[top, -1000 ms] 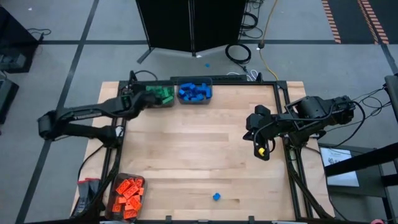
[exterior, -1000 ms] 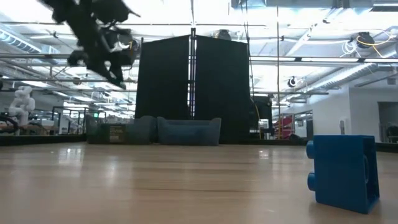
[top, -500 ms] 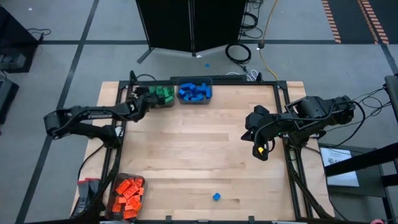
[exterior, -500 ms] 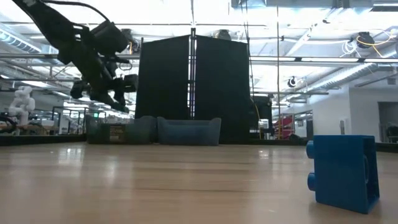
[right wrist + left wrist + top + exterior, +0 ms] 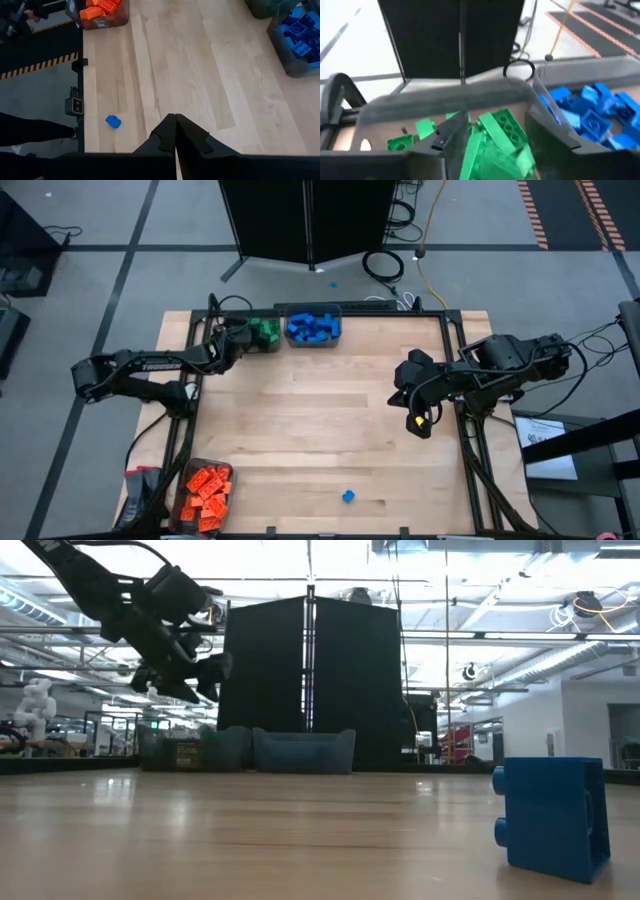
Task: Sort blocks
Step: Put the green gamepiece into the top left black bin, then put the blue gamepiece into the top right black bin
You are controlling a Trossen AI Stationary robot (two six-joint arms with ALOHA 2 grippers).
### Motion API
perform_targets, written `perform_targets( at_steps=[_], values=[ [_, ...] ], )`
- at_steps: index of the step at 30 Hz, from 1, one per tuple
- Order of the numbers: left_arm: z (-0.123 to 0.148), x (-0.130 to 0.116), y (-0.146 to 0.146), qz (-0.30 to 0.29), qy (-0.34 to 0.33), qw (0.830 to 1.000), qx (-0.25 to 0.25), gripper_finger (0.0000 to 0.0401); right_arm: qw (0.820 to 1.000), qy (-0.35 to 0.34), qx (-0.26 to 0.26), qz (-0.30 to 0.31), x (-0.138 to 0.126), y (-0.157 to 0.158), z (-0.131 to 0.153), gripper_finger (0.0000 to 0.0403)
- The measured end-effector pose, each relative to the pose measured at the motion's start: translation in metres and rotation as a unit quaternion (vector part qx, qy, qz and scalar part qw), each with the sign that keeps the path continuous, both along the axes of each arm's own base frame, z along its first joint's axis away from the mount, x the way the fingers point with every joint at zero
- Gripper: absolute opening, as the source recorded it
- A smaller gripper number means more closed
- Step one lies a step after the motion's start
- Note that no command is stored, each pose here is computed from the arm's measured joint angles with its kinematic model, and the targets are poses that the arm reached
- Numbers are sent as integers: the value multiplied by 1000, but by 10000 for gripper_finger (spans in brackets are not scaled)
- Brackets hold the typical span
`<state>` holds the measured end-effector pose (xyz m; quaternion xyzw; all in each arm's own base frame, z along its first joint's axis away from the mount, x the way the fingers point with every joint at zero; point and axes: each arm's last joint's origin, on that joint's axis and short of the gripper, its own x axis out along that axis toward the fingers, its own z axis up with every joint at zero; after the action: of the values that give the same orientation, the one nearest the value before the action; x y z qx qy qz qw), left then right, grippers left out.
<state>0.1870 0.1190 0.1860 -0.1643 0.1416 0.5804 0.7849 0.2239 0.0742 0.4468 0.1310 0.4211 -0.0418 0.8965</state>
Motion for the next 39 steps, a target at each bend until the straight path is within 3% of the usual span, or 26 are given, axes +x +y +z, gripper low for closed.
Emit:
perform_targets(
  at_steps=[5,10,12,15,19,23,28,31,39],
  values=[
    [2,1,1,3,3,1000,13,233,1000,0,0,0,0,0,0,0],
    [5,8,-2,-84,-86,992,-44,256,1000,0,-1,2,0,0,0,0],
    [8,15,-6,-151,-134,977,-73,257,1000,0,-1,3,0,0,0,0],
    [14,27,-22,-271,-179,940,-107,257,1000,0,-3,5,0,0,0,0],
    [18,42,-57,-390,-185,890,-147,243,1000,0,-8,11,0,0,0,0],
    [31,55,-101,-477,-187,846,-147,230,1000,-1,-11,14,0,0,0,0],
    [44,65,-143,-513,-183,830,-123,228,1000,-1,-16,21,0,0,0,0],
    [48,77,-168,-548,-153,818,-82,228,1000,-1,-17,22,0,0,0,0],
    [44,134,-226,-642,-65,764,-11,239,1000,-4,-16,23,0,0,0,0]
  ],
)
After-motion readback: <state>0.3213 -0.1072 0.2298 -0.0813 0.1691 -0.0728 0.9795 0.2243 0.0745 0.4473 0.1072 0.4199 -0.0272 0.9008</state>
